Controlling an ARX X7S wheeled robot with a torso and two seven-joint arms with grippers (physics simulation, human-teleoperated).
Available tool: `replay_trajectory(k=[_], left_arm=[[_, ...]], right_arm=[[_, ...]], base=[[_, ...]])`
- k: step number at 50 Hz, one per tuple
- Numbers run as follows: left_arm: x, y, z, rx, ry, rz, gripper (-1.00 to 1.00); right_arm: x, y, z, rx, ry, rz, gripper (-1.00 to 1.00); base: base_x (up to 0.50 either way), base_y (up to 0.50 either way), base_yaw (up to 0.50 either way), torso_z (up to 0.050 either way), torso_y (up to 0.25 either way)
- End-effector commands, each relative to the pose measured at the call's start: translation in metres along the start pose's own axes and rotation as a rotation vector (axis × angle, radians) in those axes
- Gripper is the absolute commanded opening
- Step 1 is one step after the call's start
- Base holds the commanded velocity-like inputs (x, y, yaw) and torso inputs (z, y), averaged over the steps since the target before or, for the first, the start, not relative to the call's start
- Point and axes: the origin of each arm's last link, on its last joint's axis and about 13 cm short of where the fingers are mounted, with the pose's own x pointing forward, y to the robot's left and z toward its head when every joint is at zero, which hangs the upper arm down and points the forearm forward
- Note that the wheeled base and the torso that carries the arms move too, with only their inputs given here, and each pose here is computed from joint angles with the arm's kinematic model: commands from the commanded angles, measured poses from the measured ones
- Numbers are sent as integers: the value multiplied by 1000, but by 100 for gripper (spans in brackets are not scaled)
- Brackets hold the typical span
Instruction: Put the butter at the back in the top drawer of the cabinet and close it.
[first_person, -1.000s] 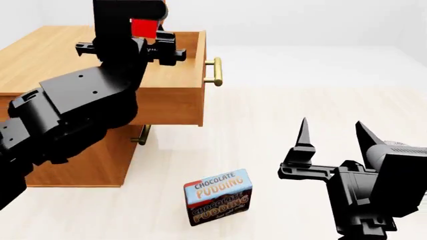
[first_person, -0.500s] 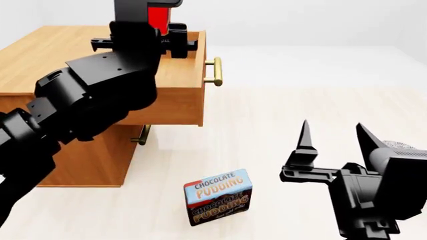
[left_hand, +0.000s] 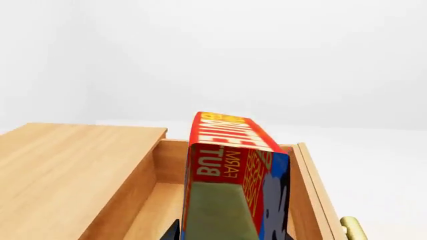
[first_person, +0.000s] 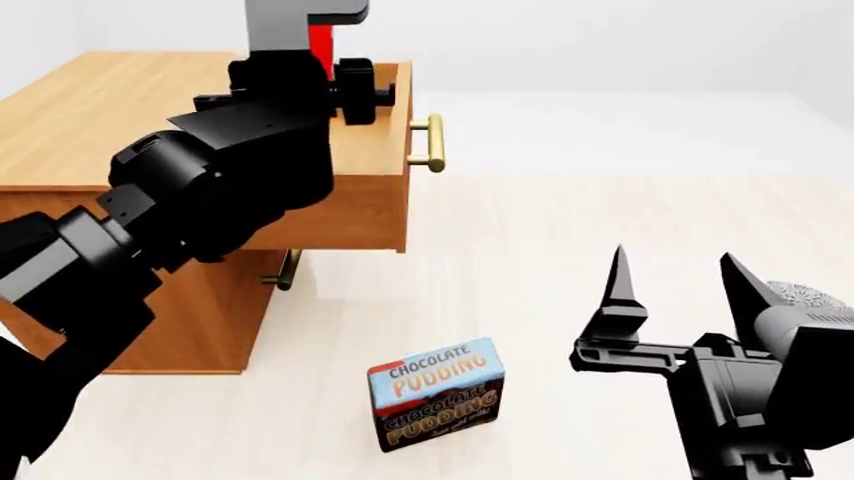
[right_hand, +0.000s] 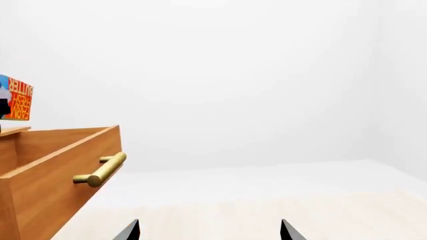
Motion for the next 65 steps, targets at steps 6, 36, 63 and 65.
replay_trajectory(k=[6, 36, 63, 65], left_arm=[[12, 0, 4, -41, 6, 33, -100], [32, 5, -15, -11, 37, 76, -100], [39, 6, -23, -23, 74, 58, 100], [40, 6, -23, -22, 76, 59, 100]], right_arm=[[-1, -1, -5, 11, 10, 7, 100], [0, -1, -10, 8, 19, 10, 100], [2, -1, -13, 8, 24, 14, 100], [3, -1, -14, 9, 24, 13, 100]], base=[[0, 0, 0, 0, 2], [0, 0, 0, 1, 1], [0, 0, 0, 0, 2], [0, 0, 0, 0, 0]])
